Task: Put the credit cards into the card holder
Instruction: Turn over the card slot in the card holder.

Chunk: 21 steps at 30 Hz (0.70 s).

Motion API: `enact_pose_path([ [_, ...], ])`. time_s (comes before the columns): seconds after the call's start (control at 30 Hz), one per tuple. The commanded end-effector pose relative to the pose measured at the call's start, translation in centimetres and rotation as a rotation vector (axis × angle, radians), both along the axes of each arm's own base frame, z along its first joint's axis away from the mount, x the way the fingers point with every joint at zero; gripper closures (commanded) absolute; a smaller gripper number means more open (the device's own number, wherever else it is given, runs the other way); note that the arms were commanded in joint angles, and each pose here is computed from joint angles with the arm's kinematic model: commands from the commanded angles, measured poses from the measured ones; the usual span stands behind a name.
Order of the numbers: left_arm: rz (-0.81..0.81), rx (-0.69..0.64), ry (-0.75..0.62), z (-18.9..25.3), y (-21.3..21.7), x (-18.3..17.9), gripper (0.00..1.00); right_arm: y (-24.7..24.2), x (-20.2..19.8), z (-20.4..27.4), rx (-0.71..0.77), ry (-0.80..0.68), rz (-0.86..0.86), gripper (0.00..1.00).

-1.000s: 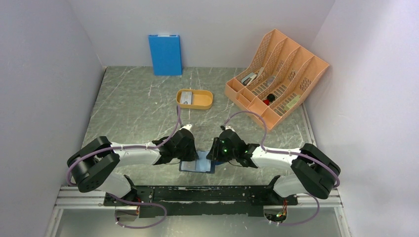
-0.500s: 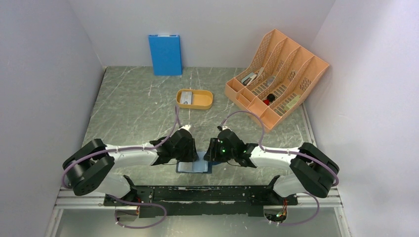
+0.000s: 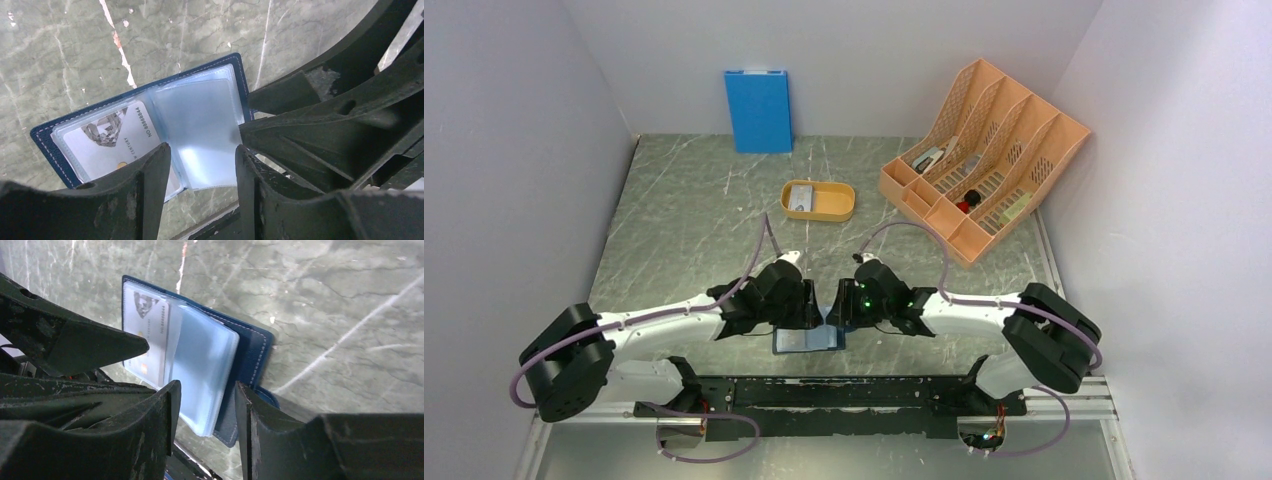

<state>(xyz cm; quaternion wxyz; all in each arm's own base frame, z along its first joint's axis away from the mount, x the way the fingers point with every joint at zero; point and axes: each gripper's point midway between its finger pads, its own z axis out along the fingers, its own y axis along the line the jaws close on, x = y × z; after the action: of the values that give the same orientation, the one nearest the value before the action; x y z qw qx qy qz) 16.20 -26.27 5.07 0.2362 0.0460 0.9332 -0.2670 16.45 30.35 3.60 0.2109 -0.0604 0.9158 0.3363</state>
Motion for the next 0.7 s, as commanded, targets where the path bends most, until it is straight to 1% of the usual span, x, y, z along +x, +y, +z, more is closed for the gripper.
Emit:
enact_pose_path([
  [0.0,0.011,0.011,-0.035,1.2,0.3,0.4,0.45,1.3,0.3,0.7,0.011,-0.028,0.029,0.52],
  [0.17,0.022,0.013,-0.041,1.2,0.9,0.3,0.44,1.8,0.3,0.7,0.008,-0.031,0.036,0.52],
  [0.33,0.057,0.01,-0.073,2.3,1.7,0.5,0.43,2.4,0.4,1.1,-0.007,-0.044,0.048,0.51],
  [0.67,0.111,0.001,-0.113,3.4,3.2,0.6,0.42,3.2,0.1,1.5,-0.086,-0.083,0.069,0.51],
])
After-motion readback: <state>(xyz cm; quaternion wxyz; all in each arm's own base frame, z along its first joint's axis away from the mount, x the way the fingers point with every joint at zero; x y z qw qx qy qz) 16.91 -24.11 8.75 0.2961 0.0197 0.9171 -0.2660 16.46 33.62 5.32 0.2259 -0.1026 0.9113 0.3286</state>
